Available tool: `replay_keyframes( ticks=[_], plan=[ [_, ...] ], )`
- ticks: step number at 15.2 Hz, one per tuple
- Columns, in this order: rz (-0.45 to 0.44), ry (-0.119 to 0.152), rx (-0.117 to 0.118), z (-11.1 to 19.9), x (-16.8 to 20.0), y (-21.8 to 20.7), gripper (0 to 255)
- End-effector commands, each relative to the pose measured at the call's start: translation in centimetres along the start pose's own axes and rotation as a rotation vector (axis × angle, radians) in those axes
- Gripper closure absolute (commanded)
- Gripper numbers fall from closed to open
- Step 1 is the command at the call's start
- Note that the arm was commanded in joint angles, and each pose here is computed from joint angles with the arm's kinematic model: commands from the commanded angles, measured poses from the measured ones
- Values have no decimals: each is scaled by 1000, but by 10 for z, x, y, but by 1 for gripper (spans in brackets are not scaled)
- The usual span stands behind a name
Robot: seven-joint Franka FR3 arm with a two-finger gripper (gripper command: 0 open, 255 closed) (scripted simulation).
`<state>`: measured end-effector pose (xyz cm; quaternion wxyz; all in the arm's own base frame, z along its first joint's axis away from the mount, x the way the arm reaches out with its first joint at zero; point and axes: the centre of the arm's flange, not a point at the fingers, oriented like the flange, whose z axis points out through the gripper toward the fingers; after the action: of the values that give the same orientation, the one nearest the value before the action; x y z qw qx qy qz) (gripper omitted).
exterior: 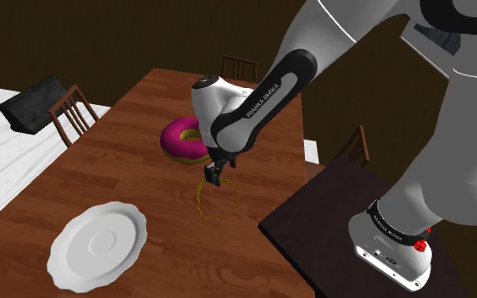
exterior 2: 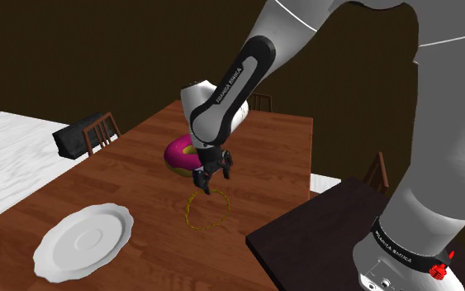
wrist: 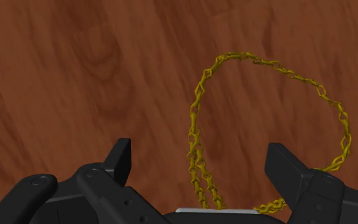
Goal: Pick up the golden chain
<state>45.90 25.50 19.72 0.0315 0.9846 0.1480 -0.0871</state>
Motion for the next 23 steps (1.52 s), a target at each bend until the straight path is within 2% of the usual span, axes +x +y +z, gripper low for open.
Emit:
replay_keyframes(
  ticks=[1, 3, 5, 6, 15, 23],
  plan=[
    [0, 0, 0, 11, 2, -1, 0],
    [0, 0, 0, 24, 5, -1, 0],
    [0, 0, 0, 24, 5, -1, 0],
    [0, 0, 0, 24, 5, -1, 255],
    [0, 0, 0, 24, 5, -1, 255],
    [0, 0, 0, -17, -3, 0, 255]
  ],
)
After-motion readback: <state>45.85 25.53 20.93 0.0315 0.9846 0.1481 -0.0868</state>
